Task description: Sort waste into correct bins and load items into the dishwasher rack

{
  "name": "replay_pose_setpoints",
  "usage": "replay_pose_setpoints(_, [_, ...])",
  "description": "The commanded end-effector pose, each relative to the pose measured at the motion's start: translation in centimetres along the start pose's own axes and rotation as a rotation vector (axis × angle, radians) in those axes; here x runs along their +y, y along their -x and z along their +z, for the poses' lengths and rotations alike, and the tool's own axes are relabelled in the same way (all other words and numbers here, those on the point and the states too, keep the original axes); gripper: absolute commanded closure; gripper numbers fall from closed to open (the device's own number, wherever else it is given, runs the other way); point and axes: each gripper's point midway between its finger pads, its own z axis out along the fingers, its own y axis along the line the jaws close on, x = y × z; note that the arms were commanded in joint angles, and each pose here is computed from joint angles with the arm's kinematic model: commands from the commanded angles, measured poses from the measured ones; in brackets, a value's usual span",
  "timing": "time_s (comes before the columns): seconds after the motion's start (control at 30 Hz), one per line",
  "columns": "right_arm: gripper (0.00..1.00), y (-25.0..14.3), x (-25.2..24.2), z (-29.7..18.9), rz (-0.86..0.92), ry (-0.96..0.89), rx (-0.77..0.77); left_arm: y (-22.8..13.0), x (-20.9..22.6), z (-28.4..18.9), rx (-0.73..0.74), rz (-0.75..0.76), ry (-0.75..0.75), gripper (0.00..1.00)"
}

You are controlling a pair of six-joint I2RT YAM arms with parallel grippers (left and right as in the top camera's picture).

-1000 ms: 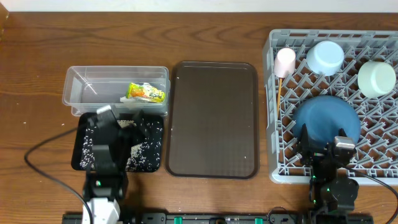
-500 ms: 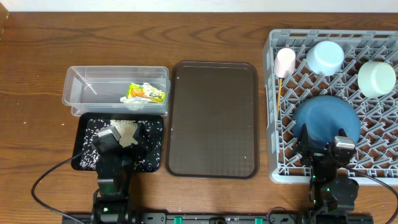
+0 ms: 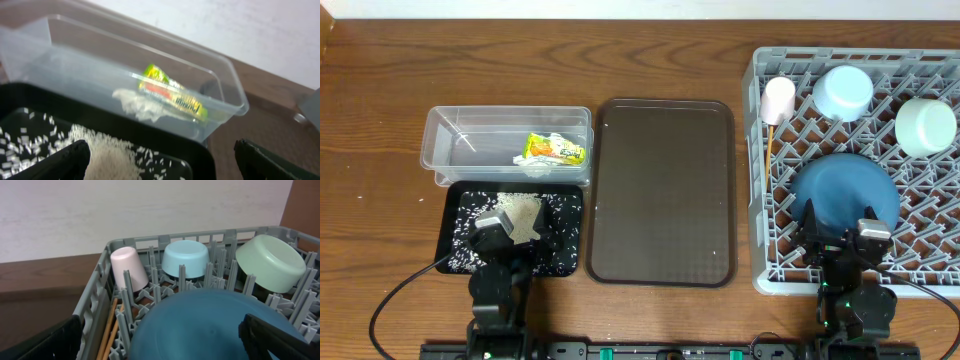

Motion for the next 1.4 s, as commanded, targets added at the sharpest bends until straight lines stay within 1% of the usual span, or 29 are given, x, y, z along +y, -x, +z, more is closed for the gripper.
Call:
replay_pose_setpoints(0.0, [0.01, 0.0, -0.2, 0.0, 0.009, -0.010, -0.001, -0.5, 0.5, -0.2, 0.007, 0.079, 0.022, 0.05])
replay_pose_setpoints(0.3, [0.01, 0.0, -0.2, 0.0, 0.009, -0.010, -0.001, 1.9, -0.3, -1.0, -0.108, 0.209, -0.008, 0.05])
replay_pose_setpoints(1.37, [0.01, 0.0, -0.2, 0.0, 0.009, -0.010, -0.001, 1.8, -0.1, -0.9, -0.103, 0.208, 0.003, 0.05])
